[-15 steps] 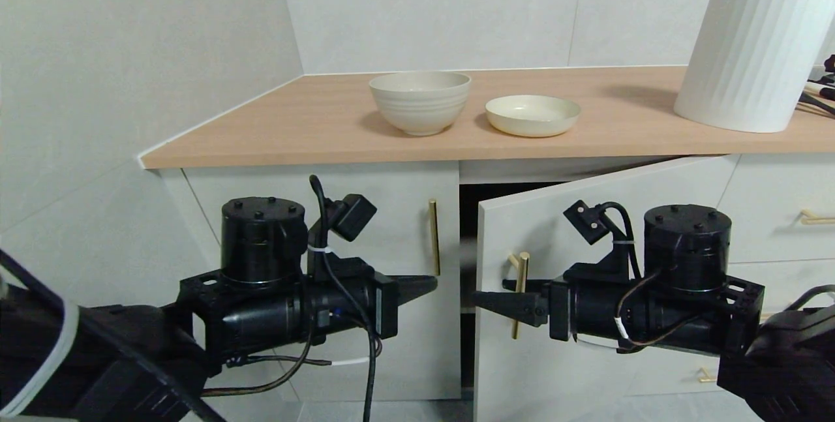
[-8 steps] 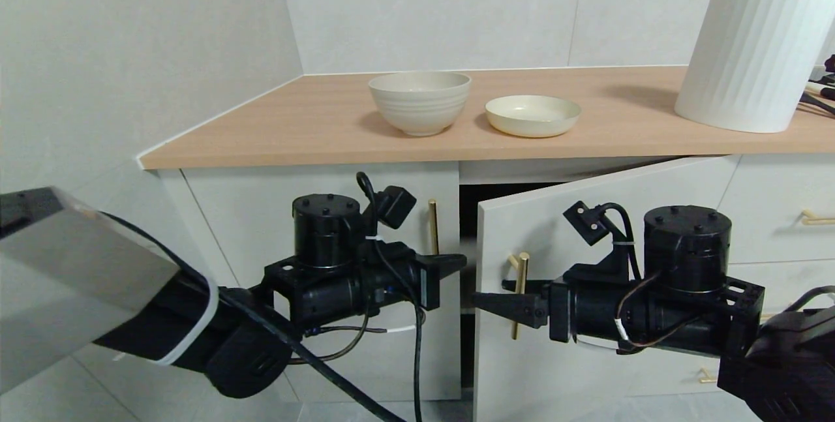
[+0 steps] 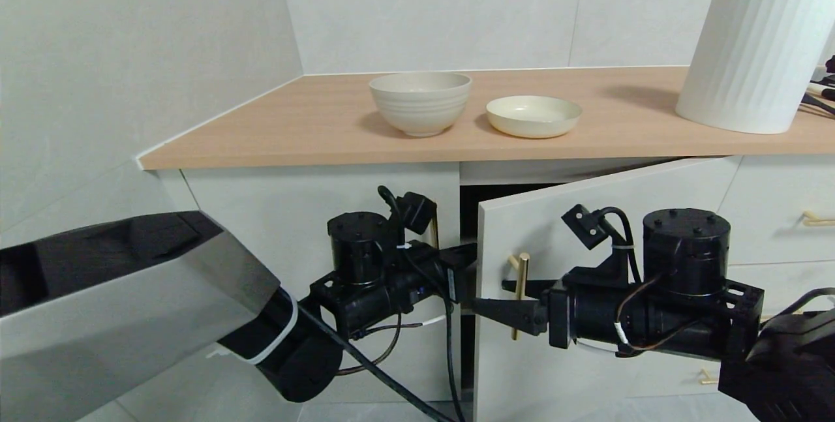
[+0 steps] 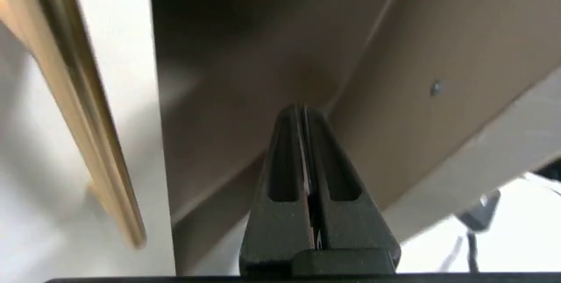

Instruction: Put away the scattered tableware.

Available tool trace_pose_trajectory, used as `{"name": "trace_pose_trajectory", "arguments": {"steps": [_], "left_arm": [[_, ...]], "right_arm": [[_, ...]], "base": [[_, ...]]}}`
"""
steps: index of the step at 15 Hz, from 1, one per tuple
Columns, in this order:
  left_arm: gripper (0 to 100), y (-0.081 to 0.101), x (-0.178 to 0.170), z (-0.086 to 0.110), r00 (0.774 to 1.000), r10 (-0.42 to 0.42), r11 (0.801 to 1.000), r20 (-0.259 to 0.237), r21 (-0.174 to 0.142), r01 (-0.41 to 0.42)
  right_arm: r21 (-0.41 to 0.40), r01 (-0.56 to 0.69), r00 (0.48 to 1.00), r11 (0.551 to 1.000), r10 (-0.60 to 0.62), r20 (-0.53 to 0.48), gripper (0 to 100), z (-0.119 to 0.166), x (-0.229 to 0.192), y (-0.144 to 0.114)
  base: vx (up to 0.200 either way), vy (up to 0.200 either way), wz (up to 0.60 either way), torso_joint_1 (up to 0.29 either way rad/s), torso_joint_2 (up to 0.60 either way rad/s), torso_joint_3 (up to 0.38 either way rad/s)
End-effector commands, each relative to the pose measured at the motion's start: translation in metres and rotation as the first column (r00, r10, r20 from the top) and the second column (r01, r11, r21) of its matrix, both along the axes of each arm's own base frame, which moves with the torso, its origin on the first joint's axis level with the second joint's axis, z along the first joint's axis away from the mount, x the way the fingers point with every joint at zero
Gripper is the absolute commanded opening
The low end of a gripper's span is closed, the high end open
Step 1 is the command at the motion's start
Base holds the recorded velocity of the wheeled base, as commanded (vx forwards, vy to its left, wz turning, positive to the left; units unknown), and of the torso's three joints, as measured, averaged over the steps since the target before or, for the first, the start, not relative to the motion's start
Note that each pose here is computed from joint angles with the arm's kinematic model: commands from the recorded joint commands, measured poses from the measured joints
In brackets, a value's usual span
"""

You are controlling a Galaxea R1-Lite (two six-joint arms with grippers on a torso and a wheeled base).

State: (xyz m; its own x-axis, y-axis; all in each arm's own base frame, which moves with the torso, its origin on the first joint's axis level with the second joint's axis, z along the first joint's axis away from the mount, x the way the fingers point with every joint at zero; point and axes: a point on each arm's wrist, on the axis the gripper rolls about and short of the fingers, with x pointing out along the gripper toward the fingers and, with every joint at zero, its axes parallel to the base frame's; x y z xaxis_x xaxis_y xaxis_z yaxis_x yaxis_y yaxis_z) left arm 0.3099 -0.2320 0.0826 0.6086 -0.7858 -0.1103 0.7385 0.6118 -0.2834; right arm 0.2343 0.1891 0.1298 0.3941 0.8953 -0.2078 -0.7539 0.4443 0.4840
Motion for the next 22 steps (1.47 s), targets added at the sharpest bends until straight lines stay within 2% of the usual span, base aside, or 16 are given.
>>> {"name": "trace_pose_trajectory", "arguments": {"steps": [1,4,8,11,13,14,16,17,19,22], "left_arm": [[0,-0.007,-0.001,-0.015,1.000,-0.013,1.000,-0.023,0.016,0.014],[0,-0.014,-0.001,-0.016,1.000,-0.027,1.000,-0.003,-0.004,0.027],[0,-0.015,0.001,-0.017,1.000,-0.016,1.000,0.004,-0.009,0.016],[0,-0.016,0.002,-0.013,1.000,-0.017,1.000,0.021,-0.022,0.018],[0,-0.016,-0.001,-0.006,0.999,-0.020,0.999,0.040,-0.034,0.021],[0,-0.016,-0.005,-0.002,0.999,-0.028,0.999,0.045,-0.038,0.029],[0,-0.018,-0.010,0.014,0.997,-0.045,0.997,0.063,-0.052,0.048],[0,-0.019,-0.013,0.018,0.997,-0.052,0.998,0.051,-0.043,0.054],[0,-0.019,-0.018,0.019,0.998,-0.065,0.998,0.019,-0.022,0.065],[0,-0.022,-0.015,0.009,0.998,-0.067,0.998,0.003,-0.009,0.067]], "right_arm": [[-0.028,0.023,1.000,0.999,-0.022,0.007,100,-0.006,0.001,-0.003],[-0.059,0.071,0.996,0.996,-0.068,0.052,100,-0.006,0.003,-0.016],[-0.114,0.143,0.982,0.983,-0.127,0.138,100,-0.007,0.007,-0.030],[-0.125,0.168,0.970,0.978,-0.141,0.200,100,0.003,-0.001,-0.045],[-0.139,0.205,0.965,0.969,-0.177,0.194,100,0.014,-0.017,-0.063],[-0.170,0.247,0.959,0.954,-0.216,0.181,100,0.017,-0.027,-0.070],[-0.257,0.425,0.896,0.868,-0.362,0.258,100,0.022,-0.041,-0.074],[-0.271,0.461,0.878,0.845,-0.390,0.277,100,0.025,-0.050,-0.073],[-0.283,0.422,0.897,0.861,-0.351,0.270,100,0.033,-0.076,-0.076],[-0.307,0.407,0.907,0.861,-0.341,0.246,100,0.030,-0.079,-0.078]], "base": [[0.000,0.000,0.00,0.000,0.00,0.000],[0.000,0.000,0.00,0.000,0.00,0.000],[0.000,0.000,0.00,0.000,0.00,0.000],[0.000,0.000,0.00,0.000,0.00,0.000],[0.000,0.000,0.00,0.000,0.00,0.000],[0.000,0.000,0.00,0.000,0.00,0.000],[0.000,0.000,0.00,0.000,0.00,0.000],[0.000,0.000,0.00,0.000,0.00,0.000],[0.000,0.000,0.00,0.000,0.00,0.000],[0.000,0.000,0.00,0.000,0.00,0.000]]}}
